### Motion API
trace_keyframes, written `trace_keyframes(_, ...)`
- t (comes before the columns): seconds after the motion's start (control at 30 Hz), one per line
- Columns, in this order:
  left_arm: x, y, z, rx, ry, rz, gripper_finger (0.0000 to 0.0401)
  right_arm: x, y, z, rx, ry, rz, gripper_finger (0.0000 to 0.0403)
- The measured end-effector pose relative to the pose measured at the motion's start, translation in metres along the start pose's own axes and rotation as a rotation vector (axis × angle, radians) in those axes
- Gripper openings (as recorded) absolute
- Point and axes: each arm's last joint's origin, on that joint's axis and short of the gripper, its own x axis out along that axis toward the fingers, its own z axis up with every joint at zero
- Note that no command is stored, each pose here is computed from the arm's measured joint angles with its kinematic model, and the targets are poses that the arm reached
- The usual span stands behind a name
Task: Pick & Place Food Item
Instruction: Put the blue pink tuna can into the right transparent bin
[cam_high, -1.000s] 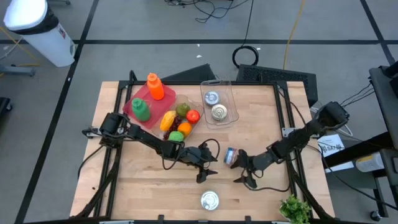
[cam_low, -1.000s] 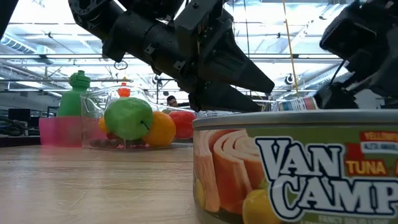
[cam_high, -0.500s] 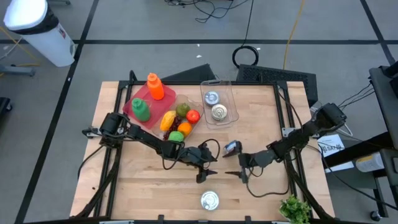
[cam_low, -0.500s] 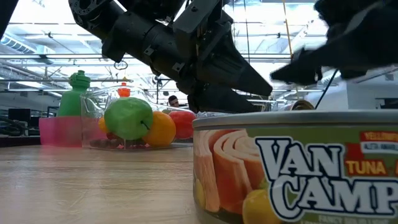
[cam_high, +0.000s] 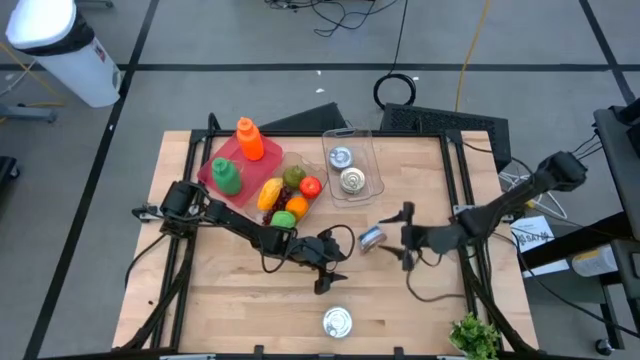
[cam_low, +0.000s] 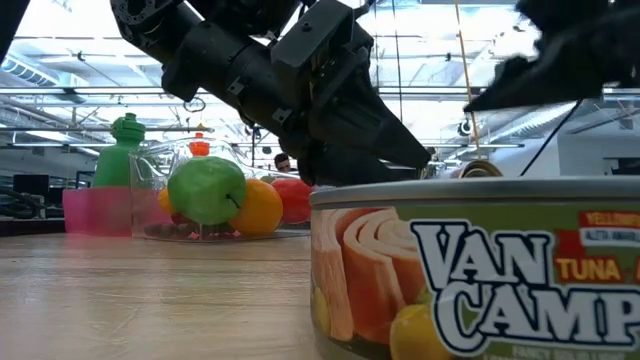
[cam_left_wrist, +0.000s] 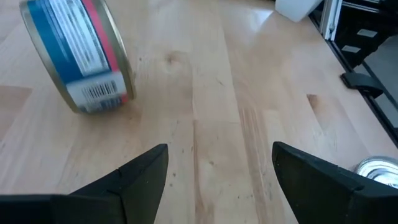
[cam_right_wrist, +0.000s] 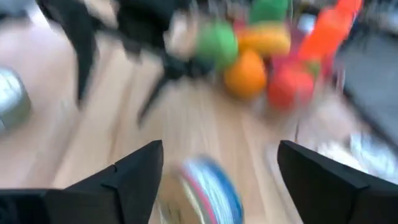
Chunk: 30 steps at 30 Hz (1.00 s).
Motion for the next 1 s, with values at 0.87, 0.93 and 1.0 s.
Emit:
trace_keyframes(0.87, 0.000, 0.012, 0.000, 0.009, 0.036, 0.003, 0.0301, 0.070, -0.041, -0.040, 0.000, 0.214, 0.306, 0.0345)
trace_keyframes(0.93, 0.000, 0.012, -0.001, 0.009, 0.041, 0.001, 0.0301, 0.075, -0.042, -0.041, 0.012, 0.196, 0.349, 0.0342)
trace_keyframes(1.0, 0.000, 0.012, -0.001, 0.009, 0.044, 0.001, 0.0301, 0.080, -0.042, -0.042, 0.024, 0.171, 0.394, 0.0337)
